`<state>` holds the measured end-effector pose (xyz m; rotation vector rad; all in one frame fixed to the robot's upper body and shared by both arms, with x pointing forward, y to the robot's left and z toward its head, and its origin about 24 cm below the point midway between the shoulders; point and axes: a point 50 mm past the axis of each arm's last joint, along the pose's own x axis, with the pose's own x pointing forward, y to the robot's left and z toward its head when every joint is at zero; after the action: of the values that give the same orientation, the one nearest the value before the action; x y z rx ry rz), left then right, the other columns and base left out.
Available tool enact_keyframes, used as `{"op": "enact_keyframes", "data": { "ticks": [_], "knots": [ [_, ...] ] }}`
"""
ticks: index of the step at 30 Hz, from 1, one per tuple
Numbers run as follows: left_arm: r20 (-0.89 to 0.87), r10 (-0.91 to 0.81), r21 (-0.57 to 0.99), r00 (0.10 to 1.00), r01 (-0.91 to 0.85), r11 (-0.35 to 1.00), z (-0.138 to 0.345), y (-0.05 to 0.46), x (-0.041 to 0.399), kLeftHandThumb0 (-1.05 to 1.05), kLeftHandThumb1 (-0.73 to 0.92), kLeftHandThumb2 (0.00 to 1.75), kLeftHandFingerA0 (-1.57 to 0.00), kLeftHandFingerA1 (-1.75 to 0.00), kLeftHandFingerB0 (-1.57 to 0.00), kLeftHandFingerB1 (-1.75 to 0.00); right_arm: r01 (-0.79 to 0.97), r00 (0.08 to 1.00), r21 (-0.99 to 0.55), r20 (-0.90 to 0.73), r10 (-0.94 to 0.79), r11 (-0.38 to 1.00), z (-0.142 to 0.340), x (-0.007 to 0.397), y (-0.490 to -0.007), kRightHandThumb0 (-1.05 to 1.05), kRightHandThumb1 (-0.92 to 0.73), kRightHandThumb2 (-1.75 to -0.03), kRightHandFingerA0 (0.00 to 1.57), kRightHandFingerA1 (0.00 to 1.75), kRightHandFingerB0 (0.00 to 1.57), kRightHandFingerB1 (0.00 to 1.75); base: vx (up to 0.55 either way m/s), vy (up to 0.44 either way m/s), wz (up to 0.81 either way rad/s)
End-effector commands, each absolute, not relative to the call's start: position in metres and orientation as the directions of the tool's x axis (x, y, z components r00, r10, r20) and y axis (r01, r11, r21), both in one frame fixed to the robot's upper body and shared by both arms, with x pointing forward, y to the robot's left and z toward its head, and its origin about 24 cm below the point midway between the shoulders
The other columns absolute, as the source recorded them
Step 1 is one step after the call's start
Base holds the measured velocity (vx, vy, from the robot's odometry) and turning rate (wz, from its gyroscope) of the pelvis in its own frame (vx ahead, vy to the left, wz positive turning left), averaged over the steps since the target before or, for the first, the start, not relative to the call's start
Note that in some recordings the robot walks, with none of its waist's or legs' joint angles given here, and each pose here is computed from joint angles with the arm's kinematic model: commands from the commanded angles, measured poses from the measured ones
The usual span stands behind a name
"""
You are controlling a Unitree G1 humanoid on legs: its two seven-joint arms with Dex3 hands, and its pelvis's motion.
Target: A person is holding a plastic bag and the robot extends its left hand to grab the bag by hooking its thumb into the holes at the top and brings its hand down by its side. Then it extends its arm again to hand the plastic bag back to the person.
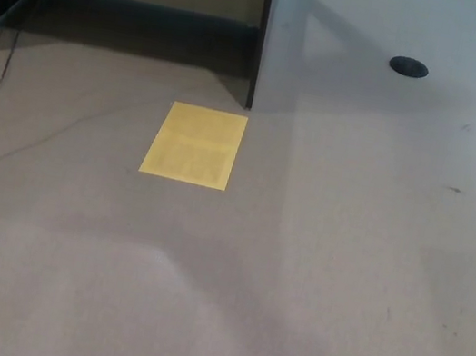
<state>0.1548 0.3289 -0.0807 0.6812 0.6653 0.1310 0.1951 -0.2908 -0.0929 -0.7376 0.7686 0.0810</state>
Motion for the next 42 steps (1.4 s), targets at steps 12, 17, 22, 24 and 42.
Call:
{"op": "enact_keyframes", "data": {
  "ticks": [12, 17, 22, 24, 42],
  "knots": [
    [0.013, 0.18, 0.736, 0.983, -0.131, 0.665, -0.022, 0.316, 0.173, -0.54, 0.49, 0.56, -0.18, -0.31, -0.19, -0.28, -0.382, 0.735, -0.59, -0.66, -0.153, 0.711, -0.094, 0.185, -0.299, -0.33, -0.65, -0.6, 0.67, 0.46, 0.61, 0.41, 0.0, 0.0, 0.0],
    [0.239, 0.069, 0.676, 0.969, -0.216, 0.705, 0.022, 0.3, 0.193, -0.29, 0.27, 0.84, -0.02, -0.51, 0.0, -0.47, -0.377, 0.728, -0.584, -0.667, -0.16, 0.719, -0.095, 0.184, -0.298, -0.35, -0.65, -0.61, 0.67, 0.46, 0.6, 0.41, 0.0, 0.0, 0.0],
    [0.431, -0.081, 0.654, 0.899, -0.249, 0.714, 0.079, 0.275, 0.215, -0.29, 0.27, 0.84, -0.02, -0.5, 0.0, -0.48, -0.369, 0.731, -0.584, -0.663, -0.162, 0.723, -0.096, 0.183, -0.297, -0.35, -0.63, -0.61, 0.68, 0.48, 0.62, 0.43, 0.0, 0.0, 0.0],
    [0.465, -0.118, 0.653, 0.878, -0.25, 0.715, 0.093, 0.267, 0.219, -0.57, 0.38, 0.67, -0.1, -0.39, -0.06, -0.32, -0.373, 0.733, -0.589, -0.661, -0.16, 0.717, -0.096, 0.183, -0.297, -0.33, -0.65, -0.6, 0.67, 0.46, 0.61, 0.41, 0.0, 0.0, 0.0],
    [0.67, -0.387, 0.664, 0.633, -0.279, 0.694, 0.209, 0.164, 0.254, -0.62, 0.4, 0.73, -0.05, -0.22, -0.07, -0.22, -0.361, 0.737, -0.592, -0.655, -0.169, 0.721, -0.096, 0.181, -0.299, -0.35, -0.64, -0.61, 0.68, 0.47, 0.62, 0.42, 0.0, 0.0, 0.0]
  ]
}}
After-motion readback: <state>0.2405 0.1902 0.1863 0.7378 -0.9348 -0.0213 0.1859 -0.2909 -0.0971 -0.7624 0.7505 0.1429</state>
